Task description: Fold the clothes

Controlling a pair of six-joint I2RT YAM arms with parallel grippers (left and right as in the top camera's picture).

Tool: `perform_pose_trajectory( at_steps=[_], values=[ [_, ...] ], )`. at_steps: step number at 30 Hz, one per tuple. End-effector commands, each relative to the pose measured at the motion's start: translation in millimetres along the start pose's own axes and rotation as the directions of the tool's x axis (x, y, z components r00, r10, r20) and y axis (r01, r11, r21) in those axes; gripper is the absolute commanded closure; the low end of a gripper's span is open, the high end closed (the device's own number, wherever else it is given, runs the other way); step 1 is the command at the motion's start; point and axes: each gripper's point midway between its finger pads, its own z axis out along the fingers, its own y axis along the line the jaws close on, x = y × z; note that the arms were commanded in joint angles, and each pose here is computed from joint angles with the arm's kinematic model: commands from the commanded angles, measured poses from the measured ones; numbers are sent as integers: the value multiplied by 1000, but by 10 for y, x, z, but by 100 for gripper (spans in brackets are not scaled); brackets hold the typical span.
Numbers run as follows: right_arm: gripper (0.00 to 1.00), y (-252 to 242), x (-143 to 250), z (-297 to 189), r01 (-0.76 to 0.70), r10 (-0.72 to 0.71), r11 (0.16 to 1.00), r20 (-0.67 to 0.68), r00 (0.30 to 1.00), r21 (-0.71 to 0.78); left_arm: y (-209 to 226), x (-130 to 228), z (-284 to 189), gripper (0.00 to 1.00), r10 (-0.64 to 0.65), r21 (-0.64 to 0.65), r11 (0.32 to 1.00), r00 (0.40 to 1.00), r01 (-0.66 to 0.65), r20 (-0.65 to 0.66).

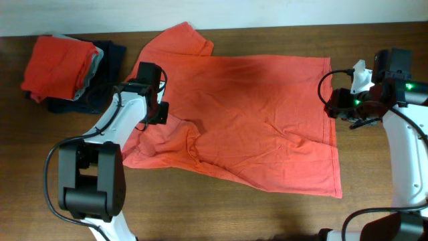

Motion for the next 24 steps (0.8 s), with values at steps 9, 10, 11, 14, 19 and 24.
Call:
perform_pose_trajectory(
  at_steps=[9,10,11,14,19,24],
  values=[
    [43,-240,-31,-43,-13,12,991,10,1000,137,84,-352,-139,100,-45,-18,999,991,47,125],
    [43,-297,-22,-52,-40,39,985,11,999,169,85,-371,-142,100,-46,-18,999,990,49,133],
    [43,-360,-4,-64,-73,72,976,13,997,206,85,-382,-143,100,-47,-17,999,989,49,137],
    [43,-471,87,-81,-144,150,951,-1,989,273,87,-390,-145,100,-47,-18,999,989,50,141],
    [43,-499,309,-20,-174,210,939,-93,973,296,194,-383,-143,100,-54,-62,996,989,63,140],
    [43,-579,499,109,-224,283,921,-153,947,317,257,-373,-135,82,-66,-67,995,988,76,137]
  ],
)
